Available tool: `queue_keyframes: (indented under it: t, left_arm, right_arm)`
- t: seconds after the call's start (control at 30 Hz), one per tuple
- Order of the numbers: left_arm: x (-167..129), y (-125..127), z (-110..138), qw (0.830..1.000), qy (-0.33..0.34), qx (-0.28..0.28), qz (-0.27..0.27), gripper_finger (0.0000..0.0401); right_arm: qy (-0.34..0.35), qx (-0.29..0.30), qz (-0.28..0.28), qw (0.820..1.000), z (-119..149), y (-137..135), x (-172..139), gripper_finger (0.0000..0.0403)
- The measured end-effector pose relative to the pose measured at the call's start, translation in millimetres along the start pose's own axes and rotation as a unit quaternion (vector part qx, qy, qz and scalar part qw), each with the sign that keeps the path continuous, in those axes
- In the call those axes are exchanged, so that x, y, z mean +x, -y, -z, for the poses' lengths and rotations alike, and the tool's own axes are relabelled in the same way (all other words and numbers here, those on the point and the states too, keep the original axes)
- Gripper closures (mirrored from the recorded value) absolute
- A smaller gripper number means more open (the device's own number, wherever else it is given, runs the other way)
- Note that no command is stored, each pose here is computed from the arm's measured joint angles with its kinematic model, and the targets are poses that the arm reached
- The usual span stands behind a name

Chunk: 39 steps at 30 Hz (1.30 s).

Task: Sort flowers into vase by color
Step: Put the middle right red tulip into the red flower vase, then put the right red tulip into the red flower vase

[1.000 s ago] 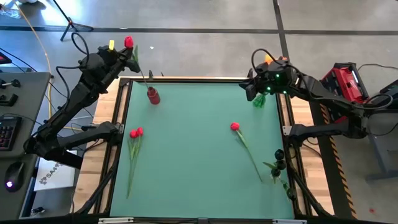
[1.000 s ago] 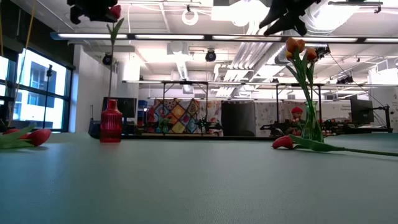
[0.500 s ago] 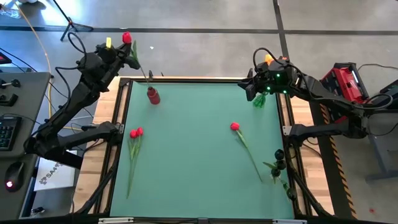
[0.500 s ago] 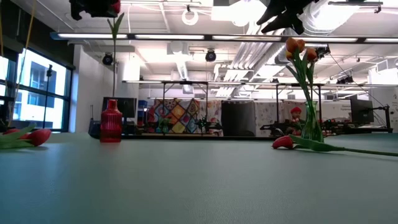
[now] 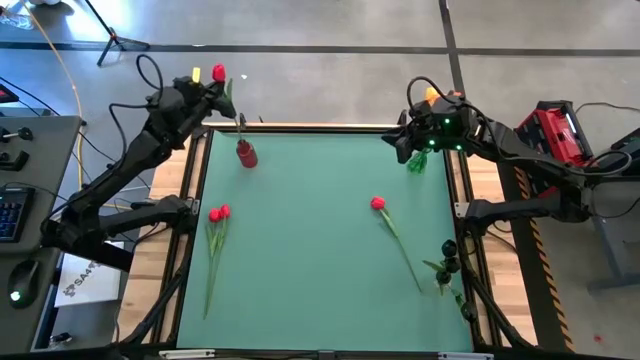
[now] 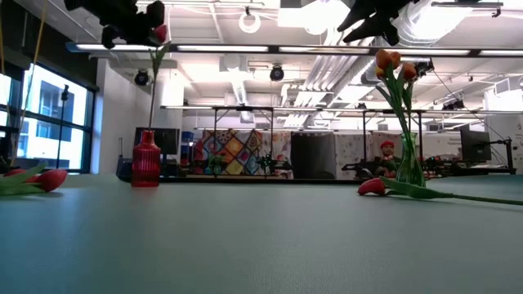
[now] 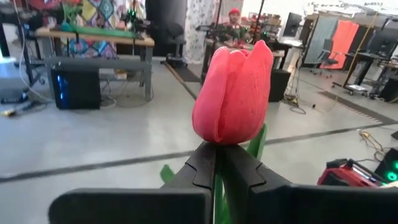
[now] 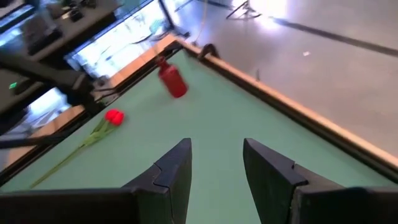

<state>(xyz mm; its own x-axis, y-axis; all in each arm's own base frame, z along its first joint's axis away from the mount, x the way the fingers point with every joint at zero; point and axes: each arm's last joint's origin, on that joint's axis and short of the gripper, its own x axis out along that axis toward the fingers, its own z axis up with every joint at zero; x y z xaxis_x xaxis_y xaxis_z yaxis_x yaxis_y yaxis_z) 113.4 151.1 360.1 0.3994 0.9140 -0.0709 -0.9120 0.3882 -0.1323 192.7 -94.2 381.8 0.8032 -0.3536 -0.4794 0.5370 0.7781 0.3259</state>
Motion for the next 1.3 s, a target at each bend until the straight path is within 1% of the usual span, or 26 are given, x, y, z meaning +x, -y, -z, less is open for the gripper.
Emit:
queue_keyframes:
  t: [0.1,0.2,0.37,0.5,0.57,0.63,0.73,0.83,0.93,1.0,1.07,1.13,1.23,1.3]
  left_arm:
    - [1.3,-0.7,8.1,1.0,-0.018,-0.003,-0.002,0.0383]
    - [1.8,-2.0,17.2,0.999,-0.047,-0.001,-0.007,0.0357]
    - [0.7,-3.4,26.0,0.996,-0.091,-0.013,-0.014,0.0308]
    - [0.1,-3.1,28.4,0.994,-0.105,-0.035,-0.008,0.0278]
    - [-0.1,-2.8,28.6,0.993,-0.107,-0.049,-0.004,0.0268]
    - [-0.9,-2.8,28.1,0.992,-0.107,-0.062,-0.002,0.0261]
    - [-3.8,-3.8,29.3,0.991,-0.116,-0.071,-0.005,0.0253]
    - [-6.2,-5.3,36.6,0.986,-0.155,-0.066,-0.011,0.0247]
    - [-7.9,-5.8,40.8,0.982,-0.18,-0.06,-0.007,0.0239]
    - [-8.5,-6.0,42.5,0.98,-0.189,-0.062,-0.007,0.0232]
    - [-8.5,-5.6,42.7,0.979,-0.192,-0.066,0.0,0.0225]
    - [-8.7,-5.0,42.8,0.978,-0.195,-0.068,0.01,0.0219]
    - [-9.4,-3.4,42.9,0.976,-0.203,-0.071,0.039,0.0215]
    - [-11.1,-3.2,41.9,0.976,-0.202,-0.073,0.048,0.0215]
  right_arm:
    - [-0.026,0.0,-0.031,0.999,1.6,-1.4,10.1,0.0269]
    - [-0.069,0.001,-0.044,0.997,7.1,-3.1,29.2,0.0269]
    - [-0.117,0.012,-0.039,0.992,16.2,-6.5,58.9,0.0269]
    - [-0.159,0.013,-0.024,0.987,26.4,-6.9,80.6,0.0269]
    - [-0.195,0.009,-0.013,0.981,35.2,-6.0,93.7,0.0269]
    - [-0.235,0.004,-0.001,0.972,45.6,-5.5,106.1,0.0269]
    - [-0.302,0.007,0.023,0.953,62.4,-3.1,119.7,0.0269]
    - [-0.368,0.016,0.053,0.928,78.2,0.8,128.3,0.0269]
    - [-0.42,0.026,0.084,0.903,90.9,5.2,134.5,0.0269]
    - [-0.446,0.017,0.117,0.887,99.3,7.9,139.0,0.0269]
    - [-0.471,0.008,0.132,0.872,107.1,10.3,143.5,0.0269]
    - [-0.484,0.004,0.129,0.866,115.4,11.3,146.2,0.0269]
    - [-0.495,0.009,0.124,0.86,128.8,13.1,148.1,0.0269]
    - [-0.509,0.016,0.13,0.851,139.8,15.8,147.2,0.0269]
